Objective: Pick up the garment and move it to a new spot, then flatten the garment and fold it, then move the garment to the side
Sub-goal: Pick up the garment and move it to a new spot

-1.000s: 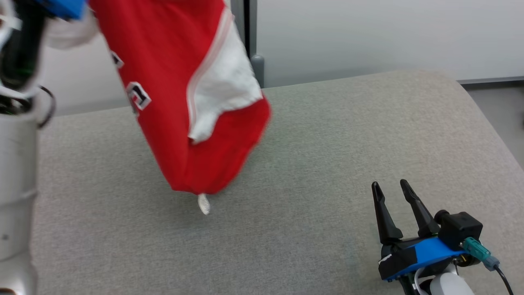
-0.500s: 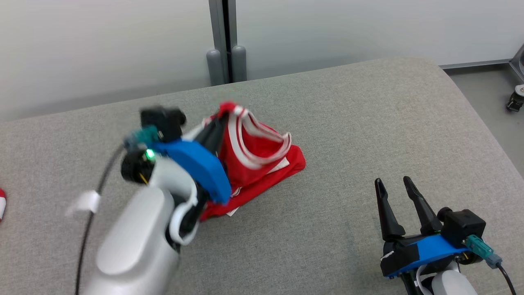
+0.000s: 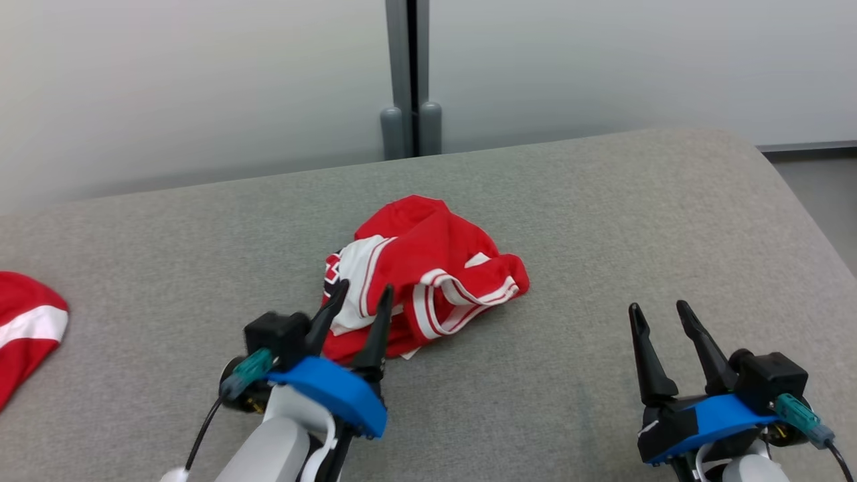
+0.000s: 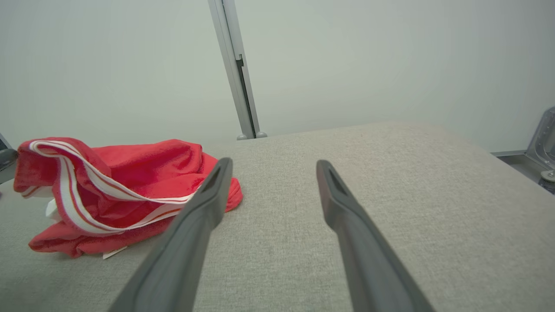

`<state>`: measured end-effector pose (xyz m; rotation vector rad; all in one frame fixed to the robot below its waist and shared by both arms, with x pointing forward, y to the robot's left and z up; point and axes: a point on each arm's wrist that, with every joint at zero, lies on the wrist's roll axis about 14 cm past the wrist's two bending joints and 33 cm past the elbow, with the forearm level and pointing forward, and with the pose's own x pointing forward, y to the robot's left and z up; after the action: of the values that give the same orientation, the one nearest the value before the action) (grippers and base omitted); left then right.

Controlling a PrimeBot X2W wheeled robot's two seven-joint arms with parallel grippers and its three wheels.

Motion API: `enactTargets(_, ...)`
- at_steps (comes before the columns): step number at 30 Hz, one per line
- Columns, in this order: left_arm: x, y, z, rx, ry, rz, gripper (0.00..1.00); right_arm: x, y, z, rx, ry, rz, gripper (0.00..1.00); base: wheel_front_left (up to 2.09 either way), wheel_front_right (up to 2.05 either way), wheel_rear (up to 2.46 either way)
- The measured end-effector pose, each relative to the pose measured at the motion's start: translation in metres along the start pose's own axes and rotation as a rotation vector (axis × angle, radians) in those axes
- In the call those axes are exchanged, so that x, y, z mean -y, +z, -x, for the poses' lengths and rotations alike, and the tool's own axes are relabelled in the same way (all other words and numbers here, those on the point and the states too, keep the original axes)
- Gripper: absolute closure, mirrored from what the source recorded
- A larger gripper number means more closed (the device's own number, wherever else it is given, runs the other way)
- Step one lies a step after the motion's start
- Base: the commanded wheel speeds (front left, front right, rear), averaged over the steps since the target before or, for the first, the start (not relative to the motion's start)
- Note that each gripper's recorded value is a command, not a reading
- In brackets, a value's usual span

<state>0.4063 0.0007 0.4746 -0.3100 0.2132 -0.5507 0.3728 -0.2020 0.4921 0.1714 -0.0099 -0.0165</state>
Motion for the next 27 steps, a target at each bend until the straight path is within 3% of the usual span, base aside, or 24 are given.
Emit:
enactTargets(5,-0.029,0.026,0.033,0.148,0.104,-0.021,0.00,-0.005,0.004,-0.002,0.006,0.016,0.007,0.00,0.00,0.00,0.00)
enactTargets(14,-0.089,0.075,0.103,0.328,0.356,-0.150,0.00,-0.010,0.004,-0.003,-0.006,0.033,0.020,0.00,0.00,0.00,0.00)
enactTargets(27,-0.121,0.038,0.155,0.224,0.524,-0.230,0.00,-0.016,0.004,0.001,-0.018,0.052,0.034,0.00,0.00,0.00,0.00)
